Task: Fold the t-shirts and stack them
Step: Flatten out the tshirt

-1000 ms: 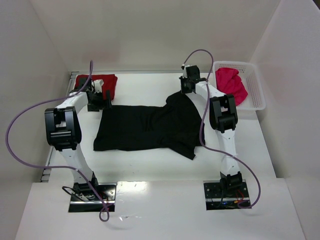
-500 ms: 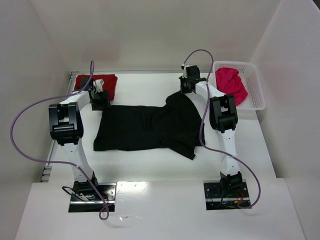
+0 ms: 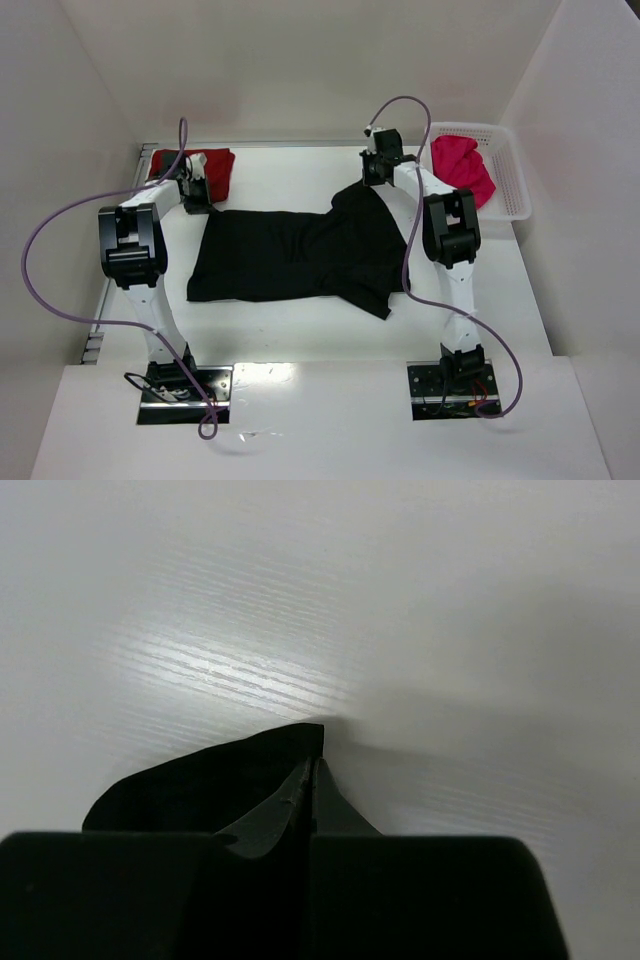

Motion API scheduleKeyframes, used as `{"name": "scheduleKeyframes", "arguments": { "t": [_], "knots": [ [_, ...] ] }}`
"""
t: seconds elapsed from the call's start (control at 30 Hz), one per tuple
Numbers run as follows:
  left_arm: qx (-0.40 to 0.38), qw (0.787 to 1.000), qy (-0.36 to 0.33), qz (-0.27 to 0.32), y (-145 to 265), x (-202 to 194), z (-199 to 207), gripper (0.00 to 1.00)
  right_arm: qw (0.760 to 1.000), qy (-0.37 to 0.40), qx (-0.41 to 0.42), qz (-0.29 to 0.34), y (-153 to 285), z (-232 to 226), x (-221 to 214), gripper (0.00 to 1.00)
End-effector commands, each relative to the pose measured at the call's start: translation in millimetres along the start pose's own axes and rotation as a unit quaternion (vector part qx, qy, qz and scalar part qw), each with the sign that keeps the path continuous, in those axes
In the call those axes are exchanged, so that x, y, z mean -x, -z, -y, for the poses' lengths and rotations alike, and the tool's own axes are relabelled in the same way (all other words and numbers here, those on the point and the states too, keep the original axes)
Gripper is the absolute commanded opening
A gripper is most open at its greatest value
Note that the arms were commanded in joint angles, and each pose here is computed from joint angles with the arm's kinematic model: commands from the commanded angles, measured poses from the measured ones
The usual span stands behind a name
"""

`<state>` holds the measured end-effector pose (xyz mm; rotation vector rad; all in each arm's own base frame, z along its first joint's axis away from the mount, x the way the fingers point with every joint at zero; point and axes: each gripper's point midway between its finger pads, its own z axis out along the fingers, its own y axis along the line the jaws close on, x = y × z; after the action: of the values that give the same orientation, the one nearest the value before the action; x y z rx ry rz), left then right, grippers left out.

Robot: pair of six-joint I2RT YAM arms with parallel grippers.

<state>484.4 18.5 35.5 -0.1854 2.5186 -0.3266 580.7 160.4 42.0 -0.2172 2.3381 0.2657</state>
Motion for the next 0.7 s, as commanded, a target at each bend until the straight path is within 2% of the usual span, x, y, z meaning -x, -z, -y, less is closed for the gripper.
{"name": "scheduleKeyframes", "arguments": {
  "t": [0.0, 0.1, 0.2, 0.3, 0.43, 0.57, 0.67],
  "knots": [
    [-0.007, 0.999, -0.003, 0.032, -0.1, 21.1, 0.7, 0.00, 0.998, 0.001, -0.007, 0.066, 31.3, -0.8, 49.0, 0.01],
    [-0.004, 0.999, -0.007, 0.046, 4.1, 30.8, 1.1, 0.00, 0.996, 0.002, -0.009, 0.089, 38.9, -1.5, 67.2, 0.01],
    [-0.003, 0.996, -0.018, 0.089, 30.8, 63.7, 9.8, 0.00, 0.994, -0.002, -0.007, 0.105, 55.3, -5.1, 86.2, 0.01],
    [-0.003, 0.989, -0.032, 0.141, 69.3, 99.5, 22.2, 0.00, 0.988, 0.000, -0.015, 0.151, 88.5, -7.0, 122.1, 0.00],
    [-0.009, 0.977, -0.050, 0.206, 125.5, 141.5, 41.7, 0.00, 0.979, 0.003, -0.029, 0.202, 143.4, -8.7, 166.1, 0.00],
    [-0.019, 0.961, -0.062, 0.268, 179.6, 169.2, 57.3, 0.00, 0.957, 0.003, -0.035, 0.287, 230.5, -15.7, 213.2, 0.00],
    [-0.027, 0.948, -0.075, 0.309, 217.0, 184.6, 71.0, 0.00, 0.947, 0.007, -0.038, 0.320, 270.3, -18.3, 228.2, 0.00]
  ]
}}
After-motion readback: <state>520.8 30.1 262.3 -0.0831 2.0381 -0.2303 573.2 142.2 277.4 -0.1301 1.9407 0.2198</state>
